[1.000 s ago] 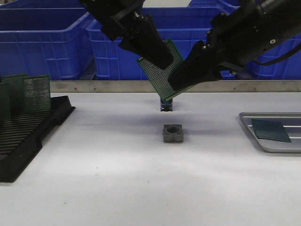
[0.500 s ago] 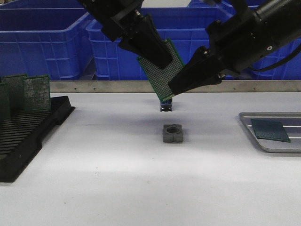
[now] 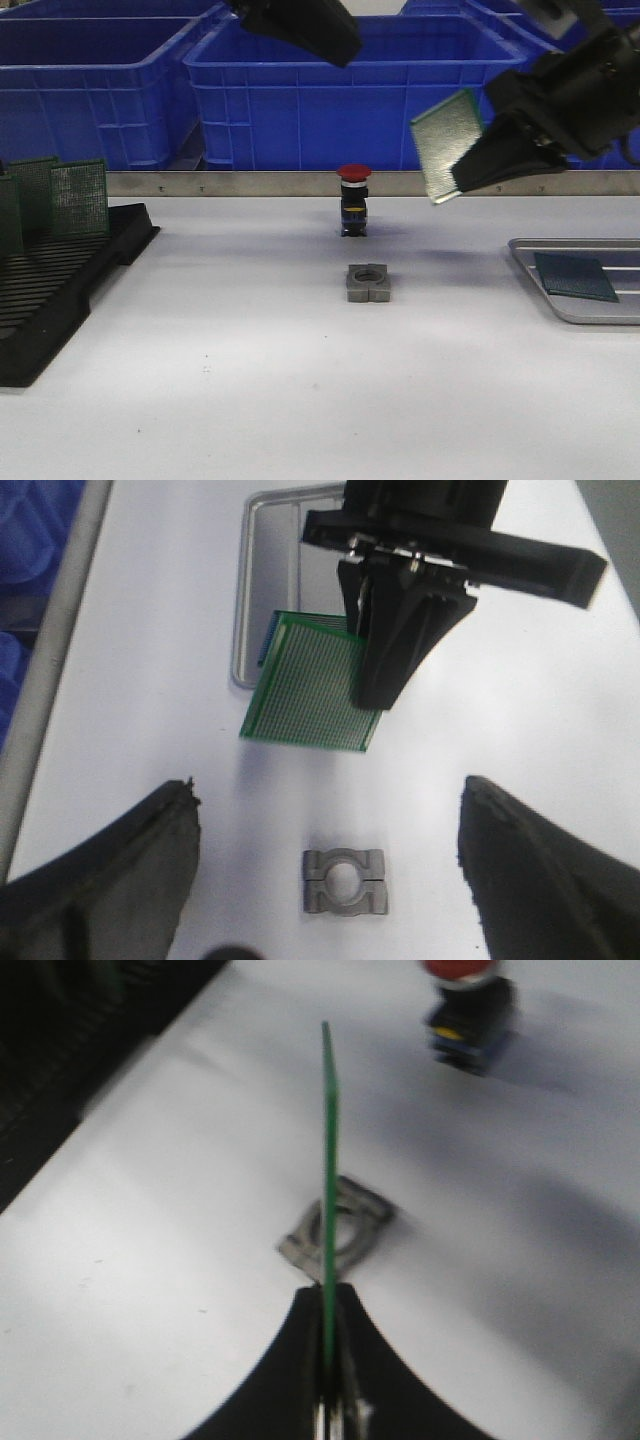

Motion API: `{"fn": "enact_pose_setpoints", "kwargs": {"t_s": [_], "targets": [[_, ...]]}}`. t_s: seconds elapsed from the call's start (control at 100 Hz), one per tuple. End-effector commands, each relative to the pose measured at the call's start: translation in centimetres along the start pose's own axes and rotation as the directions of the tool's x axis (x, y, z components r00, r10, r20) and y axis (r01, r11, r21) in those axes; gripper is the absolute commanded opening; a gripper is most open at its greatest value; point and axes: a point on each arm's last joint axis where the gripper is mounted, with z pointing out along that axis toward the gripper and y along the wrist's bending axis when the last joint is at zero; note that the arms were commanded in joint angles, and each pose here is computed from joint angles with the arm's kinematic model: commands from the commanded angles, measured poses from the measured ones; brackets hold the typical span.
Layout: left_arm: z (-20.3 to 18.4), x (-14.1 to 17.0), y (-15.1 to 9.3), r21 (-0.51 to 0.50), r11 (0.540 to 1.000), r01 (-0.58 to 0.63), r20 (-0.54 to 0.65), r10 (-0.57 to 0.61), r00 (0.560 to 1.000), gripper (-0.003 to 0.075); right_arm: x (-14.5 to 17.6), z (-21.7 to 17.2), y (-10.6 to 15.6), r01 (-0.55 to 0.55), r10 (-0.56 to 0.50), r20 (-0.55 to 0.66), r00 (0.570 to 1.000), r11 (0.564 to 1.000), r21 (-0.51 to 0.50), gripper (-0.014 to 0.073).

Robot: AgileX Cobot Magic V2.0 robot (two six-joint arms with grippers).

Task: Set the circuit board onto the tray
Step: 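Release the board from the left gripper and carry it toward the tray with the right, then lower the board onto the tray beside the first and open the right gripper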

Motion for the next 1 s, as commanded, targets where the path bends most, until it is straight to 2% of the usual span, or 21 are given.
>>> {"fn": "enact_pose_setpoints", "kwargs": {"t_s": [0.0,0.13,0.31,0.38,0.45,0.57,0.61,0.87,0.96,0.99], "targets": [[-3.5,-3.5,-0.5,-0.065,0.998,-0.012,0.12,0.02,0.993,0.0514,-0.4,-2.5,-1.9,-0.094,0.09,0.057,0.994,0.993,0.076,-0.0121],[-3.5,-3.6,-0.5,-0.063,0.998,-0.012,0.124,0.02,0.992,0.0514,1.3,-4.0,-5.9,-0.221,0.209,0.081,0.975,0.958,0.183,-0.0121],[-3.6,-4.0,-0.5,-0.069,0.998,-0.01,0.147,0.02,0.989,0.0514,3.3,-3.9,-8.8,-0.309,0.304,0.058,0.951,0.931,0.193,-0.012],[-3.6,-4.0,-0.5,-0.069,0.998,-0.009,0.15,0.019,0.989,0.0514,3.8,-3.4,-9.3,-0.32,0.318,0.04,0.947,0.927,0.195,-0.008],[-3.6,-4.0,-0.5,-0.069,0.998,-0.009,0.15,0.019,0.989,0.0514,4.3,-3.2,-9.4,-0.296,0.301,0.005,0.954,0.937,0.185,0.0073],[-3.6,-4.0,-0.5,-0.072,0.997,-0.008,0.15,0.019,0.988,0.0514,4.5,-3.5,-9.7,-0.262,0.273,-0.025,0.962,0.943,0.203,0.0528],[-3.7,-4.0,-0.4,-0.075,0.997,-0.008,0.151,0.019,0.988,0.0514,4.5,-3.7,-9.7,-0.263,0.273,-0.02,0.962,0.942,0.206,0.0618],[-4.8,-4.7,0.0,-0.114,0.993,-0.003,0.162,0.021,0.987,0.0505,3.2,-6.8,-9.5,-0.239,0.232,0.058,0.971,0.936,0.258,0.0504],[-6.0,-5.1,0.4,-0.141,0.987,0.077,0.161,-0.054,0.985,0.0418,2.4,-8.0,-8.5,-0.208,0.194,0.08,0.978,0.945,0.252,0.04],[-6.5,-5.2,0.5,-0.158,0.982,0.103,0.15,-0.079,0.985,0.0367,2.0,-8.5,-8.0,-0.196,0.18,0.088,0.98,0.95,0.242,0.0313]]}}
